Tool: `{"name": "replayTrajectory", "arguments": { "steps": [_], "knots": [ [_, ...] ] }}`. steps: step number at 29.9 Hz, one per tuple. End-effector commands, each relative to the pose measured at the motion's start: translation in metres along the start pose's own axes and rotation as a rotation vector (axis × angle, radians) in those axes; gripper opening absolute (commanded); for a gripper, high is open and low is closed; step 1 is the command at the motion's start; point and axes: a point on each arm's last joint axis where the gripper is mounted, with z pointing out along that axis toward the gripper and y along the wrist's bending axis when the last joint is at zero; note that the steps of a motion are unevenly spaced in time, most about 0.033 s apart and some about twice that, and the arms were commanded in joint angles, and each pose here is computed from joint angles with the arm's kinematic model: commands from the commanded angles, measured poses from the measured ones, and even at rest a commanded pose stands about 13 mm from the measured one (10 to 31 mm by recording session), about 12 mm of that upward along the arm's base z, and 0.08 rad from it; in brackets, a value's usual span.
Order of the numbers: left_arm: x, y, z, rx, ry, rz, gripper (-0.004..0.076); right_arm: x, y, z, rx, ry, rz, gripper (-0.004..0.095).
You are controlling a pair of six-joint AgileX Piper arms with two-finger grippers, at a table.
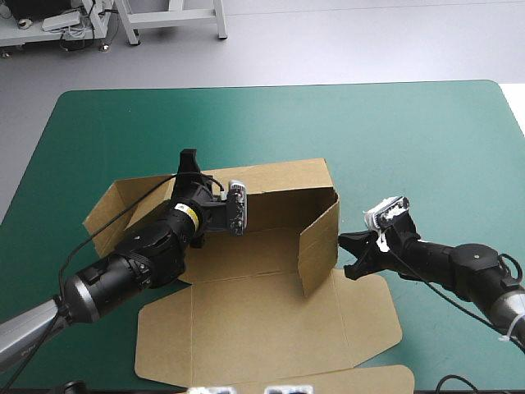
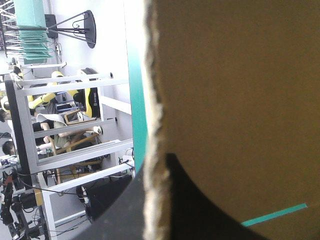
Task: Fold the box
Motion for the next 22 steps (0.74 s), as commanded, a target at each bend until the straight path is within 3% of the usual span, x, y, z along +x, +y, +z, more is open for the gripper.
{"name": "replayTrajectory", "arguments": {
  "steps": [1, 6, 8, 16, 22],
  "knots": [
    [0.001, 0.013, -0.01, -0.054, -0.006, -0.012, -0.0009, -0.015, 0.008, -0.008, -0.041, -0.07, -0.044, 0.0121],
    [0.002, 0.013, -0.01, -0.049, 0.008, 0.0, -0.0009, -0.023, 0.015, -0.014, -0.09, -0.081, -0.112, 0.0523],
    [0.002, 0.013, -0.01, -0.047, 0.007, -0.004, -0.0009, -0.027, 0.018, -0.016, -0.11, -0.095, -0.12, 0.059],
    [-0.001, 0.011, -0.01, -0.031, -0.033, -0.035, -0.0009, -0.044, 0.03, -0.009, -0.145, -0.141, -0.157, 0.0595],
    [-0.002, 0.01, -0.01, -0.013, -0.044, -0.097, -0.0009, -0.056, 0.039, 0.007, -0.05, -0.137, -0.179, 0.0594]
  ]
}}
